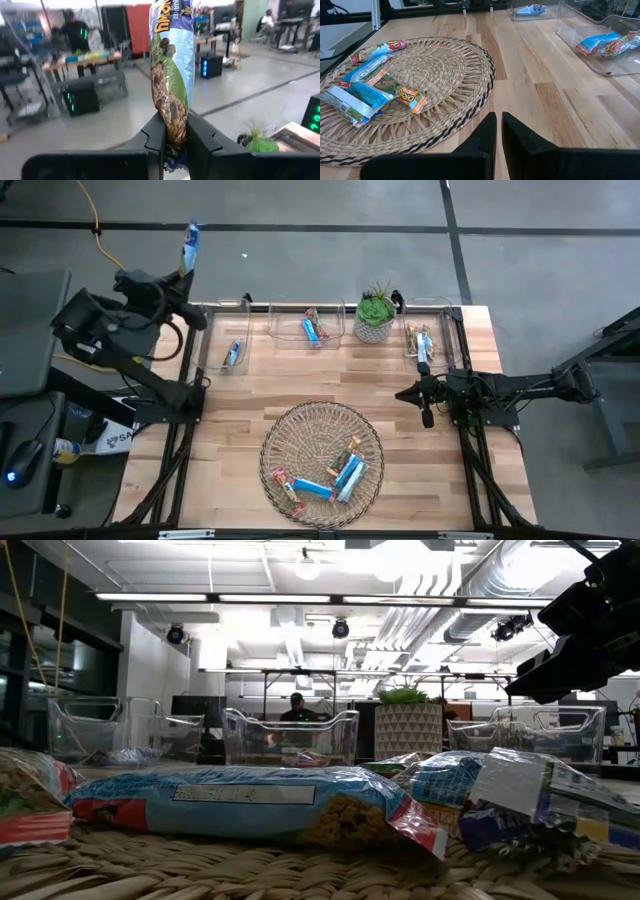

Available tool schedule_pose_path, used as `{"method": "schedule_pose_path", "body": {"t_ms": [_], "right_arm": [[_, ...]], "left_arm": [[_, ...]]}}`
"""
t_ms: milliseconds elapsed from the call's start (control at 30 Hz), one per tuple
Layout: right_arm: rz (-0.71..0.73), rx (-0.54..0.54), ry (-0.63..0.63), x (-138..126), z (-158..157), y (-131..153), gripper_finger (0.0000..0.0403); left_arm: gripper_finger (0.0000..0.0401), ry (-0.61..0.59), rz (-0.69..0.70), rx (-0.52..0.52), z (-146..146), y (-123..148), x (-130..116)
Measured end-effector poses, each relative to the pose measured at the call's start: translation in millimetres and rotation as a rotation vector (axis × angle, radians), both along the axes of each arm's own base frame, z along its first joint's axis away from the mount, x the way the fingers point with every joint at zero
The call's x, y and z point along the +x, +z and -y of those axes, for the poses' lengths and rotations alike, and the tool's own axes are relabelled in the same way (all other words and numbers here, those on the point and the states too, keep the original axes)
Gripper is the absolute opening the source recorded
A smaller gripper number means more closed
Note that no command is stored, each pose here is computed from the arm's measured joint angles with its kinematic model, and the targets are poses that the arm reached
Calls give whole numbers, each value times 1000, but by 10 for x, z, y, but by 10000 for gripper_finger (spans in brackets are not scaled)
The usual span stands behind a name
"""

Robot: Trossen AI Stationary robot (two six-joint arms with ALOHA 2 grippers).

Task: Pick and place Granola Bars by type
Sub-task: Put the blue granola bar into the left transparent bin

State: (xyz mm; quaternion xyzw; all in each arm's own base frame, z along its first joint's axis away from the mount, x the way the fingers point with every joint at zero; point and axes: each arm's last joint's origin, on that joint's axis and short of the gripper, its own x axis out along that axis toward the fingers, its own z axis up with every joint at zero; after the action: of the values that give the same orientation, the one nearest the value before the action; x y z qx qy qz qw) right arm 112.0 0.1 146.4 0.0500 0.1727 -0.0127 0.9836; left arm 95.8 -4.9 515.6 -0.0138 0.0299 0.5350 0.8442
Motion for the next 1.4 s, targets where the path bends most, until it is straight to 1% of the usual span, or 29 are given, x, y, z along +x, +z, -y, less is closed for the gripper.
{"method": "schedule_pose_path", "body": {"t_ms": [133, 267, 333, 467, 667, 833, 933, 1033, 1133, 1267, 1400], "right_arm": [[0, 0, 0, 0, 0, 0, 12], [0, 0, 0, 0, 0, 0, 12], [0, 0, 0, 0, 0, 0, 12], [0, 0, 0, 0, 0, 0, 12], [0, 0, 0, 0, 0, 0, 12], [0, 0, 0, 0, 0, 0, 12], [0, 0, 0, 0, 0, 0, 12], [0, 0, 0, 0, 0, 0, 12], [0, 0, 0, 0, 0, 0, 12], [0, 0, 0, 0, 0, 0, 12], [0, 0, 0, 0, 0, 0, 12]], "left_arm": [[44, 76, 2, -86, -133, -84, -21], [44, 160, -35, -160, -243, -237, 82], [44, 205, -78, -191, -311, -337, 144], [44, 288, -181, -257, -450, -596, 259], [44, 413, -228, -375, -641, -1080, 374], [44, 419, -246, -472, -811, -1522, 446], [44, 413, -254, -536, -967, -1769, 460], [44, 400, -268, -628, -1150, -1985, 426], [44, 378, -251, -727, -1322, -2186, 356], [44, 319, -206, -821, -1501, -2375, 254], [44, 293, -210, -907, -1608, -2503, 178]]}}
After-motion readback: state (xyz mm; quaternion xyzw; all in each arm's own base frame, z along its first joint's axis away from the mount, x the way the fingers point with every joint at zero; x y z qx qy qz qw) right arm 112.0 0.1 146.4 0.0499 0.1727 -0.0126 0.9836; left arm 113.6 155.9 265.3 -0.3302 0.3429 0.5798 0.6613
